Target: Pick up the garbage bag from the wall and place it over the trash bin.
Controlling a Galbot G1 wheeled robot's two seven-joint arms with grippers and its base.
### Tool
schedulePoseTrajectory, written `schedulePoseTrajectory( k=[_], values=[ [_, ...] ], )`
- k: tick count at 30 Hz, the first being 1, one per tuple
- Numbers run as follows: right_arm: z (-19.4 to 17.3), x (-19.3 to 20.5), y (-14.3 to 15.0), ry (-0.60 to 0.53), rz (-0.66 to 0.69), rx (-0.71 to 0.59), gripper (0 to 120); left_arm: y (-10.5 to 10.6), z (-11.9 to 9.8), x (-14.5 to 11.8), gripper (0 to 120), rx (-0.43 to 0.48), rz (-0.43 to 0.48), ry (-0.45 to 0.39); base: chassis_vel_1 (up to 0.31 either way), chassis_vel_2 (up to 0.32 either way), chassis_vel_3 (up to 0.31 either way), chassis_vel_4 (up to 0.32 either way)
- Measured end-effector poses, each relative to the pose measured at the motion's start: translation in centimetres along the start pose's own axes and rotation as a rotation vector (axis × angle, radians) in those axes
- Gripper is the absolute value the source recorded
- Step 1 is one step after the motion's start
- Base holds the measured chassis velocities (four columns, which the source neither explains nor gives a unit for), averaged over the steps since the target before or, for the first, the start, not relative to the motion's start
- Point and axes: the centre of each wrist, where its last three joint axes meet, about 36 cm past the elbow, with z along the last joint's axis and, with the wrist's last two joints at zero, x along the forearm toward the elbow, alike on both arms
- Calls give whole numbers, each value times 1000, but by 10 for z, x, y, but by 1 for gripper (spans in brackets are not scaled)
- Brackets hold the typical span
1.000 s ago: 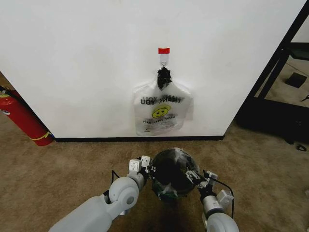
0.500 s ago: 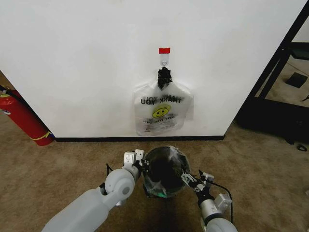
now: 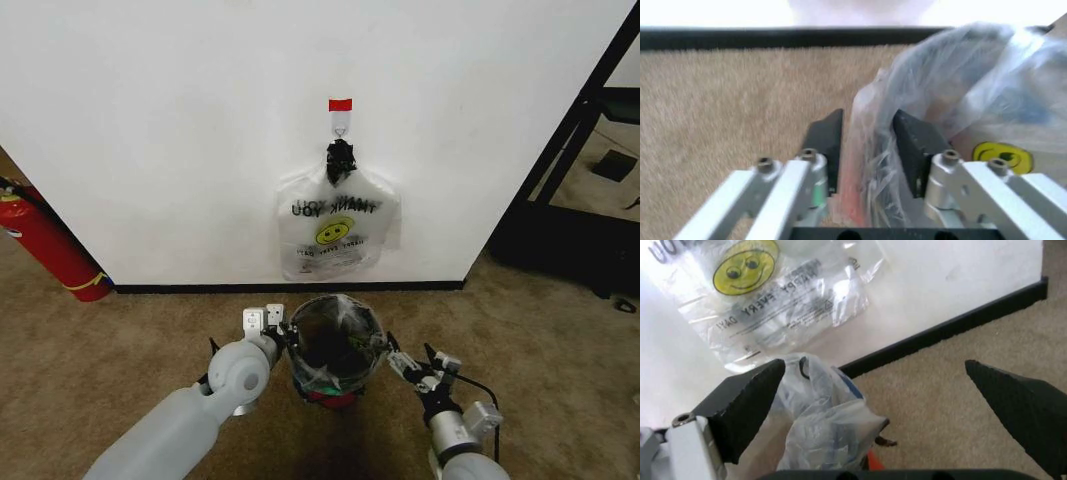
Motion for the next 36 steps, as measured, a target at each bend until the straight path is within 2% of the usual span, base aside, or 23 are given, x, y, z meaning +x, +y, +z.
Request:
schedulePoseTrajectory(
  k=[3,4,7,9,11,12,13,15,16,17,18,22,24,30,36],
  values=[
    [0,2,3,-19,-10,20,100,-1,-1,15,49,-12,39,-73,0,0,0,0],
    [0,2,3,-19,-10,20,100,-1,-1,15,49,-12,39,-73,0,0,0,0],
    [-4,3,7,-44,-16,41,100,-3,-2,29,59,-12,65,-154,0,0,0,0],
    [-8,3,9,-83,-12,66,100,-2,1,39,69,2,73,-237,0,0,0,0],
    [-14,6,8,-130,-1,92,100,7,13,48,77,28,78,-355,0,0,0,0],
    [-14,6,8,-130,-1,92,100,7,13,48,77,28,78,-355,0,0,0,0],
    [-16,8,7,-150,5,103,100,11,20,50,81,29,72,-399,0,0,0,0],
    [-22,18,3,-215,29,153,100,29,46,57,90,-4,27,-558,0,0,0,0],
    [-23,22,3,-235,37,167,100,36,52,60,95,-15,12,-609,0,0,0,0],
    [-23,22,3,-235,37,167,100,36,52,60,95,-15,12,-609,0,0,0,0],
    [-26,29,4,-261,49,187,100,46,61,64,98,-29,-17,-683,0,0,0,0],
    [-28,51,8,-354,64,277,100,62,86,75,100,-73,-120,-836,0,0,0,0],
    [-28,59,11,-405,60,329,100,62,96,81,100,-67,-169,-880,0,0,0,0],
    [-32,70,21,-475,64,397,100,55,113,101,100,-55,-242,-932,0,0,0,0],
    [-31,75,30,-493,77,402,100,52,127,113,100,-47,-265,-910,0,0,0,0]
  ],
)
